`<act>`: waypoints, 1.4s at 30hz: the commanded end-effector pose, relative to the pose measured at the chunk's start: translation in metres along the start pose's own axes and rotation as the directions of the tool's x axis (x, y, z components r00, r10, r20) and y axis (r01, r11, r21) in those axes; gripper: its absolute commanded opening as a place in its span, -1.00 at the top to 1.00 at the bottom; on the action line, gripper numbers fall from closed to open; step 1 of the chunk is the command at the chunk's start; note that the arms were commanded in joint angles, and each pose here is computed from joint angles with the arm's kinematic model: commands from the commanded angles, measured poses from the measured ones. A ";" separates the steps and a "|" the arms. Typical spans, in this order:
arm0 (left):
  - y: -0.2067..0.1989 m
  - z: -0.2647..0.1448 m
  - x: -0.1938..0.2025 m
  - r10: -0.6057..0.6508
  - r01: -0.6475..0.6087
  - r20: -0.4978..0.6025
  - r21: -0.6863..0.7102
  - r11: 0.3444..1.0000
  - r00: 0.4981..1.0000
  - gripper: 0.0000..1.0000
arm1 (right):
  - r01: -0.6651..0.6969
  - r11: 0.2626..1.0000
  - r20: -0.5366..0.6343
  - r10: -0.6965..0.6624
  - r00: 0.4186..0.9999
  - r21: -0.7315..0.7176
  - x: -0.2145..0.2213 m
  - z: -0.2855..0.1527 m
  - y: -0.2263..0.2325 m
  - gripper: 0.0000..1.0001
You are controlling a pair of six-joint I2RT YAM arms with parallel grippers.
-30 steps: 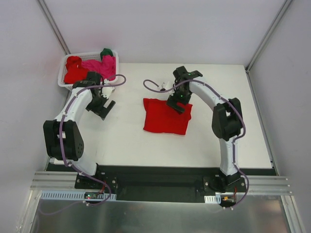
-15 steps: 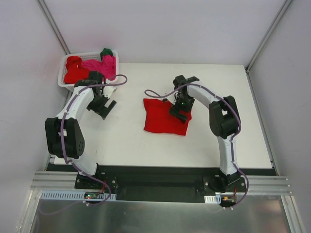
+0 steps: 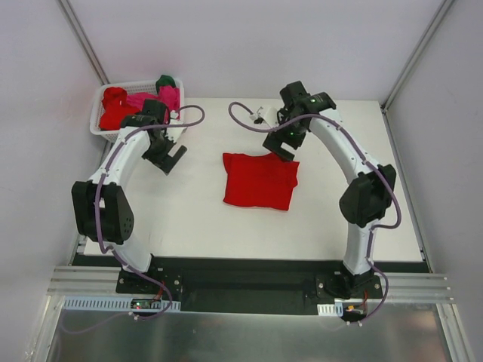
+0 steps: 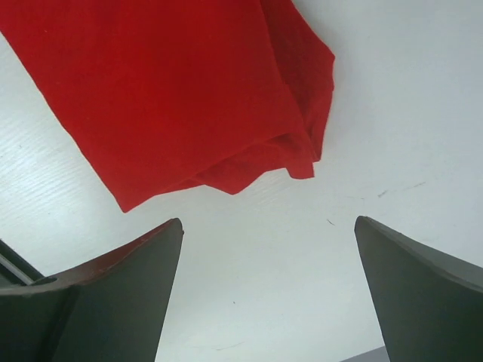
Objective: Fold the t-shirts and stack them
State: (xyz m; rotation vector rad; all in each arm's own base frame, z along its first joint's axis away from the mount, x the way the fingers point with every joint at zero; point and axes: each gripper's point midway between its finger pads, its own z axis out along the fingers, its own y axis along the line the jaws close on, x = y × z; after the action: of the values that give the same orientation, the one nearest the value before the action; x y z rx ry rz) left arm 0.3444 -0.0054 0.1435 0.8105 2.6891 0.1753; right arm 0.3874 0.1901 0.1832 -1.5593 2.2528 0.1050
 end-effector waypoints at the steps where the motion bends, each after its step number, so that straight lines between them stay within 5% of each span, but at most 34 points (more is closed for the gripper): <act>1: -0.012 -0.006 -0.027 0.046 -0.047 0.039 0.028 0.998 0.998 -0.99 | -0.055 0.988 -0.122 0.038 0.992 -0.141 0.015 0.028 0.040 -1.00; 5: -0.017 -0.018 -0.060 0.077 -0.081 0.117 0.029 0.996 0.990 -0.99 | -0.080 0.977 -0.222 0.035 0.974 -0.199 0.037 0.040 0.054 -1.00; 10: -0.022 -0.009 -0.077 0.089 -0.094 0.120 0.042 0.995 0.989 -0.99 | -0.105 0.953 -0.176 0.056 0.983 -0.284 0.018 0.030 0.068 -1.00; 16: -0.025 0.005 -0.060 0.108 -0.111 0.059 0.044 0.993 0.992 -0.99 | -0.108 0.893 -0.143 0.049 0.988 -0.436 -0.001 0.044 0.101 -0.99; 24: 0.023 0.005 -0.005 -0.049 0.045 -0.051 -0.085 0.995 0.997 -0.99 | -0.004 0.874 -0.140 -0.074 0.987 -0.487 -0.002 0.088 0.120 -1.00; 34: 0.051 -0.039 0.043 -0.129 0.128 -0.010 -0.079 0.989 0.992 -0.99 | 0.353 0.841 -0.096 -0.424 0.900 -0.409 0.006 0.119 0.081 -1.00; 42: 0.037 -0.032 0.059 -0.173 0.171 -0.044 -0.047 0.984 0.984 -0.99 | 0.459 0.845 -0.094 -0.498 0.862 -0.273 -0.014 0.114 0.064 -1.00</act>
State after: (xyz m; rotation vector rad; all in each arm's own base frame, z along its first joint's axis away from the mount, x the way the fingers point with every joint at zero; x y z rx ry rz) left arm 0.3249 0.0644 0.1765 0.5541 2.7114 0.2750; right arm 0.3508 0.2483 0.0468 -2.2832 2.1040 0.2523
